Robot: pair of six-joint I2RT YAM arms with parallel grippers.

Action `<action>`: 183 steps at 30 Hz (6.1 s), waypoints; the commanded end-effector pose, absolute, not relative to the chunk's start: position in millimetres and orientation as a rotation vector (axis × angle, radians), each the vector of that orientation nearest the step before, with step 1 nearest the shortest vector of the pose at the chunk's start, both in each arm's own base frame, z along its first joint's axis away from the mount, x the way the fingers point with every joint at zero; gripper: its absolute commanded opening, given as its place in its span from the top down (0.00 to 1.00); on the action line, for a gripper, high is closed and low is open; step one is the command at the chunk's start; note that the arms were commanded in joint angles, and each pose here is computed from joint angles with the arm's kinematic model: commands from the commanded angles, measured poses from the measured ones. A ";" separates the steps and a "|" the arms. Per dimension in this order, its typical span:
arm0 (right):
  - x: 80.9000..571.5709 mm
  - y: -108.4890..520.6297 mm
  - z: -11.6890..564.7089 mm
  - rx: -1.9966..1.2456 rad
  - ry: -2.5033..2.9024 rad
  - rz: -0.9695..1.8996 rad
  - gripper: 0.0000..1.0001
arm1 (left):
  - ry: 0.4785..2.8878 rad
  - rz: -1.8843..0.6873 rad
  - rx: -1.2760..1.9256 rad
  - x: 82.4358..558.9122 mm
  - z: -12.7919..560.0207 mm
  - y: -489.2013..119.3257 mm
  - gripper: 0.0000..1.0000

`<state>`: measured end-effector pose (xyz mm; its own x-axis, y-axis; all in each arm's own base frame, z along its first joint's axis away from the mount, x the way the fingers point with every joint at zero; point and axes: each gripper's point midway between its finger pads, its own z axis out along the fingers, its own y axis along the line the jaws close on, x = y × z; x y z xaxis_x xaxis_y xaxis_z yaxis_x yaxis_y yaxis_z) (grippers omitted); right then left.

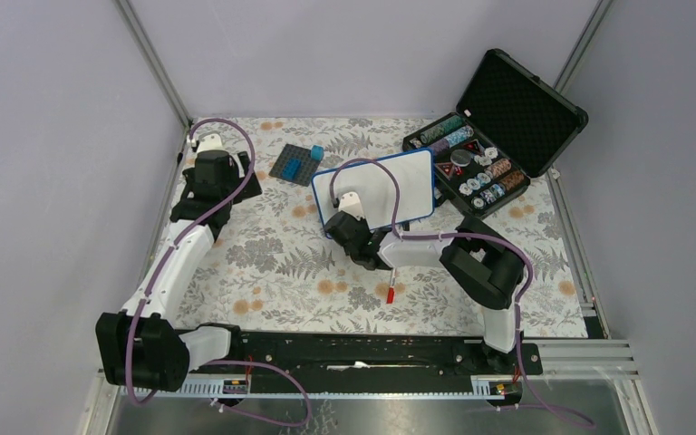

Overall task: Write a sentence on the whiteboard
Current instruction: Adjust the whiteboard stand at the center of the board, then pick up the whiteboard marker from the center of the board, then pass from the right arm to the left

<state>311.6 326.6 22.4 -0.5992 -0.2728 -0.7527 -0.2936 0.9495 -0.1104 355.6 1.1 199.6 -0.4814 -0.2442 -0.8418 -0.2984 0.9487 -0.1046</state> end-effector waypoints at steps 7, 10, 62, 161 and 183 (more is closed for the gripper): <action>286.7 359.2 50.7 -0.583 2.136 0.230 0.85 | 2.049 0.043 -0.364 370.2 214.0 -1.7 0.01; 278.9 369.7 60.9 -0.611 2.109 0.267 0.86 | 2.050 0.046 -0.368 371.6 214.5 -1.3 0.01; 225.7 236.9 75.0 -0.490 2.487 0.320 0.43 | 2.079 0.059 -0.406 377.2 226.8 6.2 0.01; 389.5 211.2 325.6 0.430 1.965 0.941 1.00 | 1.856 -1.068 0.712 324.2 304.6 -368.5 0.70; 306.5 253.9 349.1 -0.304 1.877 1.292 0.11 | 1.768 -0.837 1.157 268.0 307.2 -303.9 1.00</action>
<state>335.0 252.4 318.7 -0.6852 0.3123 -0.6580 -0.4359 0.5480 0.7139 292.0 -321.0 266.4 -0.4047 0.3366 -0.8503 0.8620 0.4509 -0.2317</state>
